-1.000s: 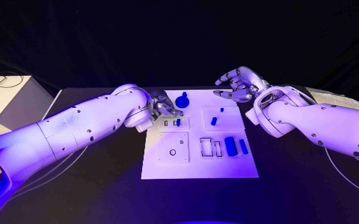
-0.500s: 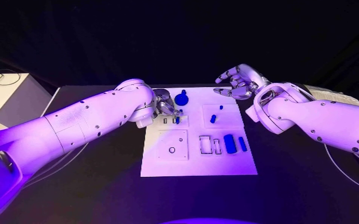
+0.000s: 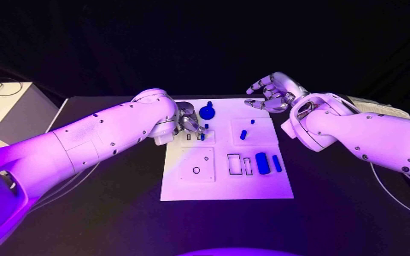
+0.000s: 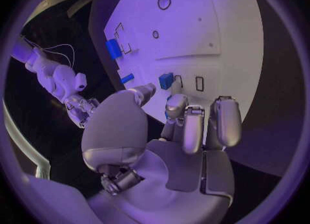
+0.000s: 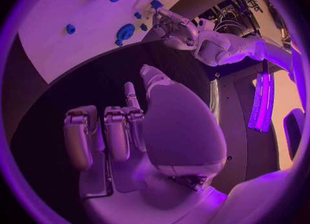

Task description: Assemble the parts on the task board

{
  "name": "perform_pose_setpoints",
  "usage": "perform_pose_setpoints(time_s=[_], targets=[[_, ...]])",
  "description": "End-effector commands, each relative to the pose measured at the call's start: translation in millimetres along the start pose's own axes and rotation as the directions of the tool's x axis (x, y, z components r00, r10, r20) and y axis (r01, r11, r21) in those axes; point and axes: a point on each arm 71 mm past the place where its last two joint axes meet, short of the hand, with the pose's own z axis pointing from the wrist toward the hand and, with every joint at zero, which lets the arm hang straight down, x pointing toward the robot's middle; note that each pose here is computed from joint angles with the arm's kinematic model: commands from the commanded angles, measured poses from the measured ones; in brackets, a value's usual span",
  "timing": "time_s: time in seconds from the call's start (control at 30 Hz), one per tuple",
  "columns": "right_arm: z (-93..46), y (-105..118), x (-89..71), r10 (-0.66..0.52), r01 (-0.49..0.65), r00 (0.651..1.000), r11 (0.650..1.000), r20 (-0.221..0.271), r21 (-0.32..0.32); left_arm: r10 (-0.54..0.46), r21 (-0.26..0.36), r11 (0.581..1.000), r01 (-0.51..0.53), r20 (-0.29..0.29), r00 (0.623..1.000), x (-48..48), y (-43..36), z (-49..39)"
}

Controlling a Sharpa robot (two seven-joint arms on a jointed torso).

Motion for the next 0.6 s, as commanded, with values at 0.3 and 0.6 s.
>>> perform_pose_setpoints(time_s=[0.3, 0.6], targets=[[0.7, 1.3, 1.6, -0.009, 0.009, 1.000, 1.000, -0.016, -0.006, 0.009, 0.005, 1.000, -0.008, -0.025, 1.000, 3.0, -4.9, 1.8], [0.9, 1.3, 1.9, -0.009, 0.009, 1.000, 1.000, -0.018, -0.005, 0.005, 0.002, 1.000, -0.005, -0.035, 0.999, 3.7, -4.2, 3.6]])
